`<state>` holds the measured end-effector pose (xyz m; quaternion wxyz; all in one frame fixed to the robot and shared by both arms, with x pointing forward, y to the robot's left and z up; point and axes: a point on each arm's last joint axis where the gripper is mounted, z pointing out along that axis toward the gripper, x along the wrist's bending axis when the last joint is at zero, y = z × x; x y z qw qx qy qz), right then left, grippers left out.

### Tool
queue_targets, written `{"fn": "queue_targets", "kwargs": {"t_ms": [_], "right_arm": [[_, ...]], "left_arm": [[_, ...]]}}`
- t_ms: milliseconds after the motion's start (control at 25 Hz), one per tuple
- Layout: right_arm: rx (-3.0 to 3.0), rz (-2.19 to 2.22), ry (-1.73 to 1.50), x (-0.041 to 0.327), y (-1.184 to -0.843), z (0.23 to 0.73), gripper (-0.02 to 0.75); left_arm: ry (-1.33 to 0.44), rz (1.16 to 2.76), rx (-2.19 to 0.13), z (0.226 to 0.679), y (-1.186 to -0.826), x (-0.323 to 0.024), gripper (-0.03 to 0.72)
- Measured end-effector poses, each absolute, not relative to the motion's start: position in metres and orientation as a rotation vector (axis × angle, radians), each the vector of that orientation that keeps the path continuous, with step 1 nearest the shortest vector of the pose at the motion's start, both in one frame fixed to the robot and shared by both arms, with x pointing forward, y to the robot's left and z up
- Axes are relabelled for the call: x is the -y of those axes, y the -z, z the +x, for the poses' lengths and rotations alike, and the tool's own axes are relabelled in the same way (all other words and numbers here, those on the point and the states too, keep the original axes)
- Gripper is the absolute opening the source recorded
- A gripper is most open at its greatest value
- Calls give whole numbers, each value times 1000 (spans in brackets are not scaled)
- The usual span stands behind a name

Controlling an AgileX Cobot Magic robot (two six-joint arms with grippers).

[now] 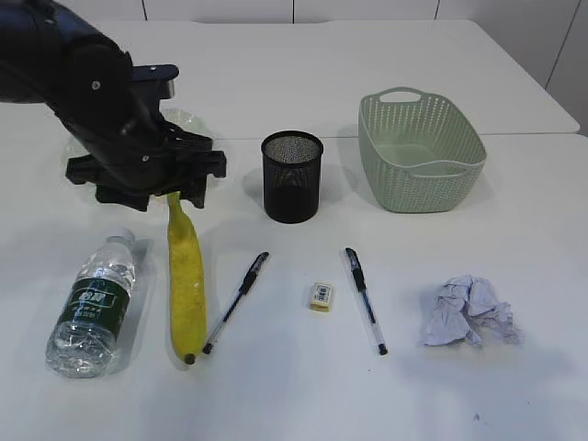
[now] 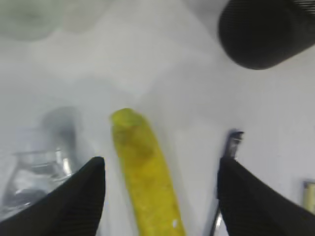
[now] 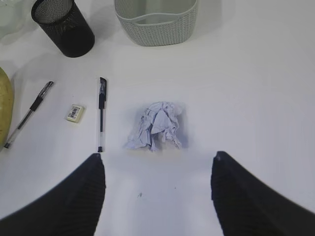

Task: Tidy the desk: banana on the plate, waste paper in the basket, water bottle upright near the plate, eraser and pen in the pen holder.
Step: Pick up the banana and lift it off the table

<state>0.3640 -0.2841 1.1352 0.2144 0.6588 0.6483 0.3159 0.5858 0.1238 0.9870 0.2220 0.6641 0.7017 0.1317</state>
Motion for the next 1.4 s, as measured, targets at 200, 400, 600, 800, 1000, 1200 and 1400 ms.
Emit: {"fn": "queue_targets", "kwargs": {"t_ms": [200,400,600,800,1000,1200,1400], "right_arm": [[-1798,1827,-876,284,-1135,364,501],[-1798,1827,-876,284,-1135,364,501],[-1798,1827,-876,284,-1135,364,501],[-1798,1827,-876,284,-1135,364,501],[-1798,1827,-876,284,-1135,364,500],[-1798,1828,-876,284,-1135,364,500],[-1798,1828,-876,284,-1135,364,500]], "left_arm": [[-418,1792,-2006,587,-987,-129,506],[-387,1751,-2047,591,-975,-126,506],[-369,1754,-2066,595,-959,-123,506],[-354,1751,-2101,597,-944,-121,506],[-343,1761,-2121,599,-929,-119,506],[-336,1771,-2116,602,-918,-117,506],[-327,1784,-2121,604,-904,-115,505]]}}
